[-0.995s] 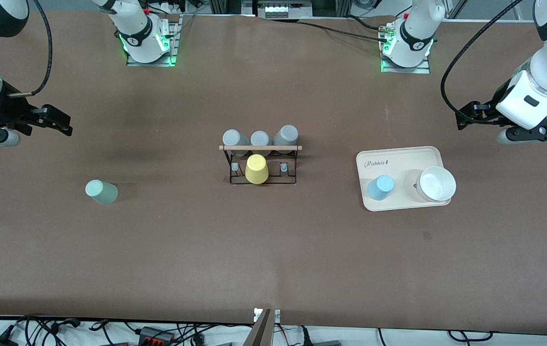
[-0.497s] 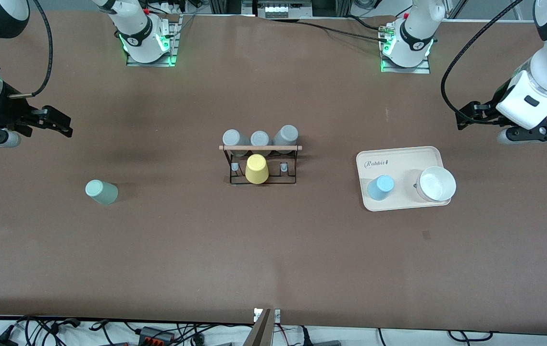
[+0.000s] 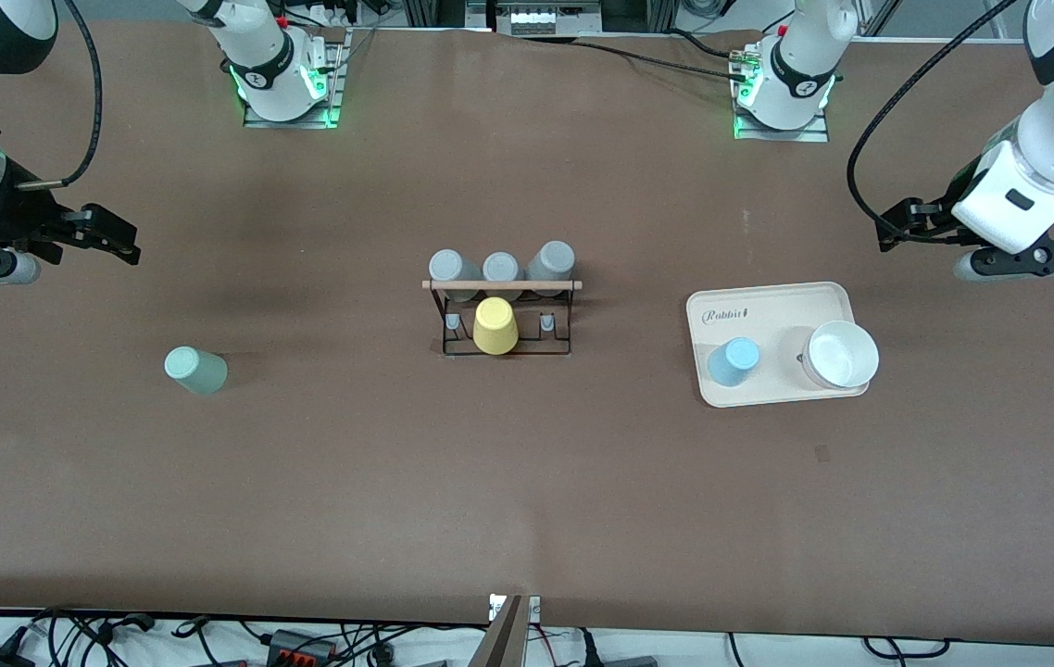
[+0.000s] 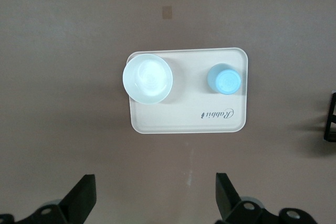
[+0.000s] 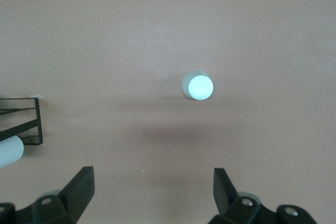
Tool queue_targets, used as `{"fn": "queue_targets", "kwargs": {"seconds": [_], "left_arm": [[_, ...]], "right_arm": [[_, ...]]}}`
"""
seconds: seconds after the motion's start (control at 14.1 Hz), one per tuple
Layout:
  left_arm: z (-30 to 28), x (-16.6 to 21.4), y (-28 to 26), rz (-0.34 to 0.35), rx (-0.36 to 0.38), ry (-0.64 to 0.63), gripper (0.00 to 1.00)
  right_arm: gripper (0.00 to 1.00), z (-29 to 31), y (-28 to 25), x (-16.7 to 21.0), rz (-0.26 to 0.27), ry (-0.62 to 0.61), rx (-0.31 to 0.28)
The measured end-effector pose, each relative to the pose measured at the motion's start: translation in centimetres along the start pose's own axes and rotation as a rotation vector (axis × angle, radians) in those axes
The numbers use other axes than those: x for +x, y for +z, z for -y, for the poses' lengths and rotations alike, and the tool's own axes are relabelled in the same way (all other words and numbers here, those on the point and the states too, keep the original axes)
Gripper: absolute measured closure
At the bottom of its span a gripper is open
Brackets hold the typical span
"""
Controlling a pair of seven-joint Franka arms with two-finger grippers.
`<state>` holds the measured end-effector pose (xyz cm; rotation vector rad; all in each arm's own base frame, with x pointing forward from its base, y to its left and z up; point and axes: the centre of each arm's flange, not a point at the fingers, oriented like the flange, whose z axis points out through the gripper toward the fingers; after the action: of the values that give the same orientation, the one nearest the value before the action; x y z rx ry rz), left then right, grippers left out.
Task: Hang scattered cups on rack with three cups
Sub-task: 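Reach the left gripper down to the light blue cup on the tray and grasp it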
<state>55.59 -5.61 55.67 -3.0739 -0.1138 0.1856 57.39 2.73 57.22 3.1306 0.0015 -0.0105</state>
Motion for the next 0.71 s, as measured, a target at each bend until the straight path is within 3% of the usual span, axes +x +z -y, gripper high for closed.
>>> {"fn": "queue_targets", "kwargs": {"seconds": [0.36,0.71], "left_arm": [[-2.6,5.6,8.7,0.071,-0.038,0.03,0.0],[-11.0,10.0,21.1,0.092,-0.059,0.088,0.0]], "right_arm": [[0.0,0.0,0.0,0.0,-0.001,-0.001,0.0],[0.0,0.0,0.0,0.0,-0.001,-0.002,0.0]]}}
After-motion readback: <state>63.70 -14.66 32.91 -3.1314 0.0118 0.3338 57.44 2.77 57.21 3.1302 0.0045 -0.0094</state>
